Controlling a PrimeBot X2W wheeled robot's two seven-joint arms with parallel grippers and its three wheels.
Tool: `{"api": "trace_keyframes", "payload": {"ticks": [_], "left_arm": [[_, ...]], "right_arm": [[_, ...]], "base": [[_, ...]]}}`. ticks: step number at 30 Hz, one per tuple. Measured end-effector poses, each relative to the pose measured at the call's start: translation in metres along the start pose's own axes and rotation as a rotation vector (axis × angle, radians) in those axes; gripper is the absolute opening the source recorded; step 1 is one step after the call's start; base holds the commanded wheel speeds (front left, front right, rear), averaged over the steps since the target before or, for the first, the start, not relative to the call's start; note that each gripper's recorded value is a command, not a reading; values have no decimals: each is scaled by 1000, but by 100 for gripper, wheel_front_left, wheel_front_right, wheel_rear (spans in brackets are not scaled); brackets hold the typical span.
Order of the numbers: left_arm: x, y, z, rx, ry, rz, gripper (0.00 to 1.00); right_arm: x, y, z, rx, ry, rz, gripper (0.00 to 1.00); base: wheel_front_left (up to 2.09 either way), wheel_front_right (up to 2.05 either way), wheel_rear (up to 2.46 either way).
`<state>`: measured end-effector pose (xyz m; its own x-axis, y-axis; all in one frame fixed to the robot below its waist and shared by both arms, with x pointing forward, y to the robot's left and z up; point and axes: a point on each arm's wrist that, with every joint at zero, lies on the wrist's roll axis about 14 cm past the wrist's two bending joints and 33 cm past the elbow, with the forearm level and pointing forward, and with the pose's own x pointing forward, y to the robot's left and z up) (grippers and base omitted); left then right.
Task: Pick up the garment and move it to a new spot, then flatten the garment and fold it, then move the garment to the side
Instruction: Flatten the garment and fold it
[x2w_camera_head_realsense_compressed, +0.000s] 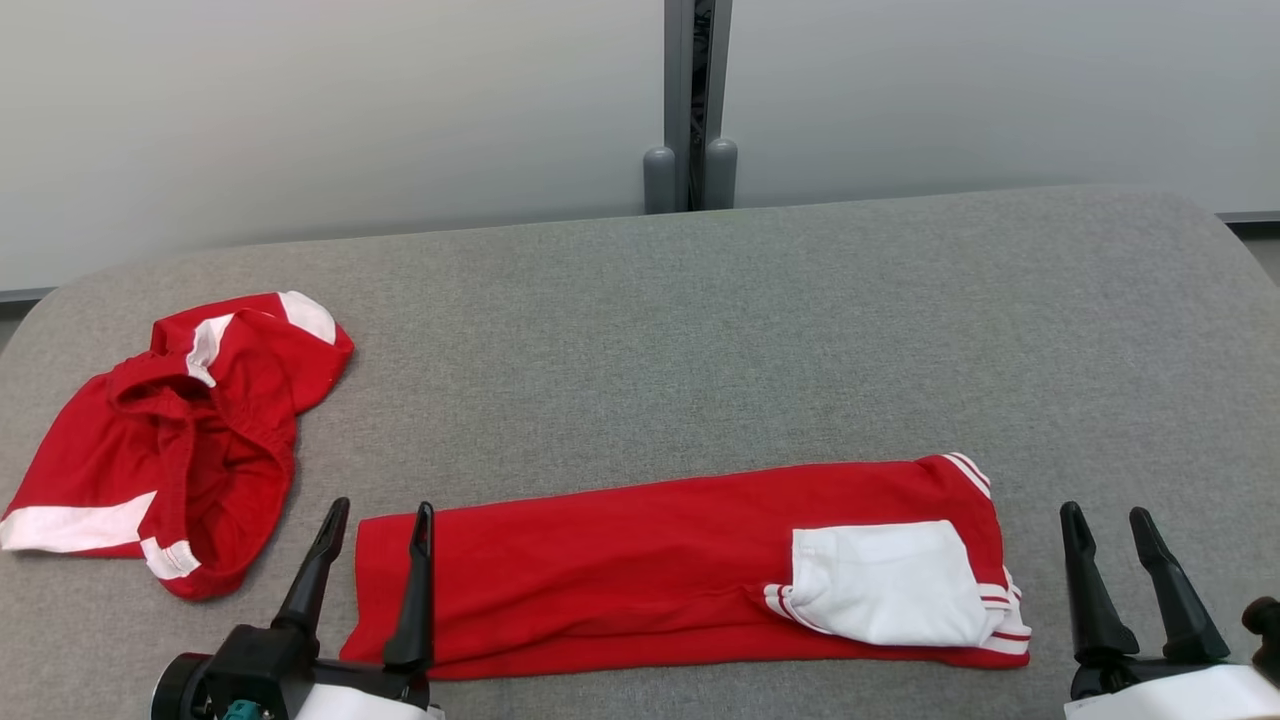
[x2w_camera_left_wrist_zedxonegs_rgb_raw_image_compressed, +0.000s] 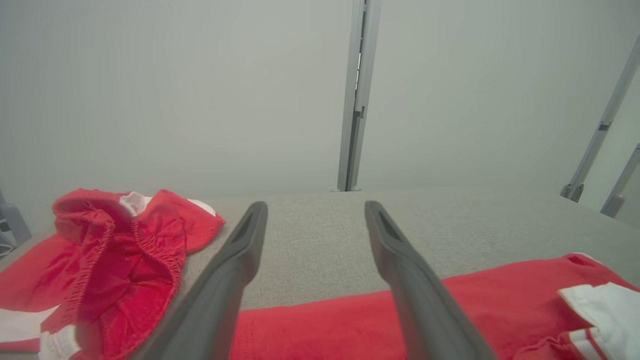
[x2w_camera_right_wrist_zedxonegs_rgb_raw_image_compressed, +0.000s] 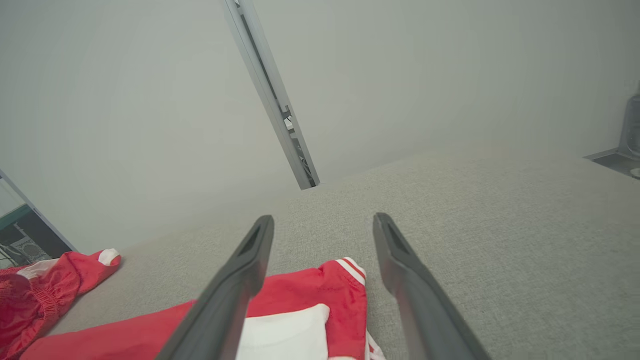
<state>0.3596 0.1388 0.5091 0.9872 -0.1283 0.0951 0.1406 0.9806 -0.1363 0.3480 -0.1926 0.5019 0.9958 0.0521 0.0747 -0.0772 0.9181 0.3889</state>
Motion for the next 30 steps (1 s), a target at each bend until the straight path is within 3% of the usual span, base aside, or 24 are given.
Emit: {"api": "trace_keyframes", "payload": {"ticks": [12,17,30], "left_arm": [[0,-5,-3,-13,10,-16,100],[0,-6,-9,-16,27,-19,100],[8,-5,-31,-13,91,-25,100]], "right_arm": [[-5,-13,-11,11,36,-46,100],[-14,-27,-54,44,220,-79,100],[18,-36,-70,176,469,-45,100]], "base": [[0,0,0],[0,0,0],[0,0,0]]}}
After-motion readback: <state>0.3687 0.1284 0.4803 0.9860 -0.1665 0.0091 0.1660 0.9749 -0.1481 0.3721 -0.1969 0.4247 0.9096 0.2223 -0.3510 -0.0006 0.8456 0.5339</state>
